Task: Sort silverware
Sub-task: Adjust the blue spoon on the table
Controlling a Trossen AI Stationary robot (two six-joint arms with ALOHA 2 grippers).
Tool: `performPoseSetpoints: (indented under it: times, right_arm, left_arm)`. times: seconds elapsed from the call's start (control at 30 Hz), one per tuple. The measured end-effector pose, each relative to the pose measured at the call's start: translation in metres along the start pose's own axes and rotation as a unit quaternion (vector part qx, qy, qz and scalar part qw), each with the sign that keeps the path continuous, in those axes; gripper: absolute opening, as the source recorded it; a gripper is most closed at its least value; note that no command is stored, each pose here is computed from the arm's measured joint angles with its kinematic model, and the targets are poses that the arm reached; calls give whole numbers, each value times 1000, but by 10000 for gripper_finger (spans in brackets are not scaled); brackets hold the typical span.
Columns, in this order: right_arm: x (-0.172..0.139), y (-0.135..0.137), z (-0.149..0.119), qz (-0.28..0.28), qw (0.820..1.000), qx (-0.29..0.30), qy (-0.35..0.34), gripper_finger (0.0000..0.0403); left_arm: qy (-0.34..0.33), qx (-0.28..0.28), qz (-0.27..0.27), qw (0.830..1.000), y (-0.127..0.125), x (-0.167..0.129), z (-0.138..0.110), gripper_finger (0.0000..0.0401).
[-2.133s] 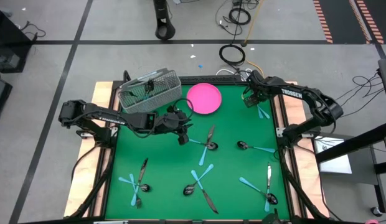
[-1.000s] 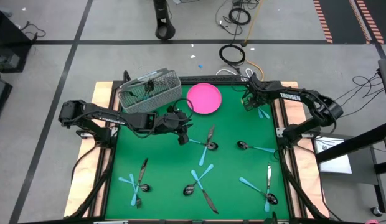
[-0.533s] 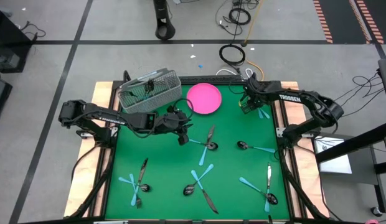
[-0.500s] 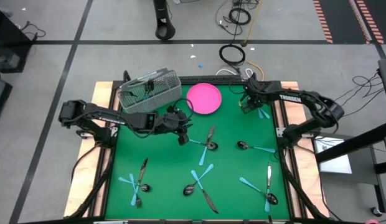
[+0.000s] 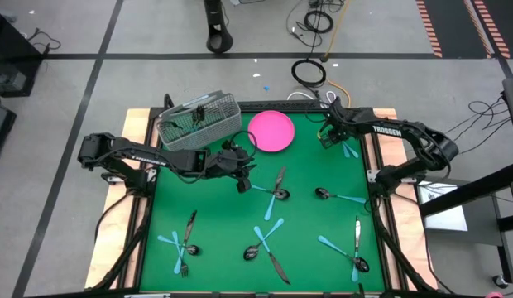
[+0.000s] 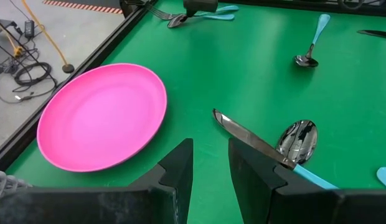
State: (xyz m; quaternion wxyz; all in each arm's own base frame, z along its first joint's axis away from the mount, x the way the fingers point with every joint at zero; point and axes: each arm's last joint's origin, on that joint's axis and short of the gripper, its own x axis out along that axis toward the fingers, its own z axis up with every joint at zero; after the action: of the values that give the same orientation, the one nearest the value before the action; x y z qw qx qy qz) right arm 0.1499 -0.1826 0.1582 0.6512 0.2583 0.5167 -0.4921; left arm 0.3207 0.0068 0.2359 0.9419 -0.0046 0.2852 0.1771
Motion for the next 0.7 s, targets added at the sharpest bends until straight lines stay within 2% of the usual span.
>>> performPoseSetpoints:
  times: [0.17, 0.4, 0.6, 0.7]
  right_arm:
    - [10, 0, 0, -15, 1000, -3, 18, 116]
    - [17, 1, 1, 6, 1000, -2, 29, 116]
    - [16, 5, 0, 55, 998, 1, 39, 116]
    - [16, 6, 0, 60, 997, 1, 40, 116]
  left_arm:
    - [0, 0, 0, 1000, 0, 0, 0, 105]
    - [0, 0, 0, 1000, 0, 0, 0, 105]
    - [0, 0, 0, 1000, 0, 0, 0, 105]
    - [0, 0, 0, 1000, 0, 0, 0, 105]
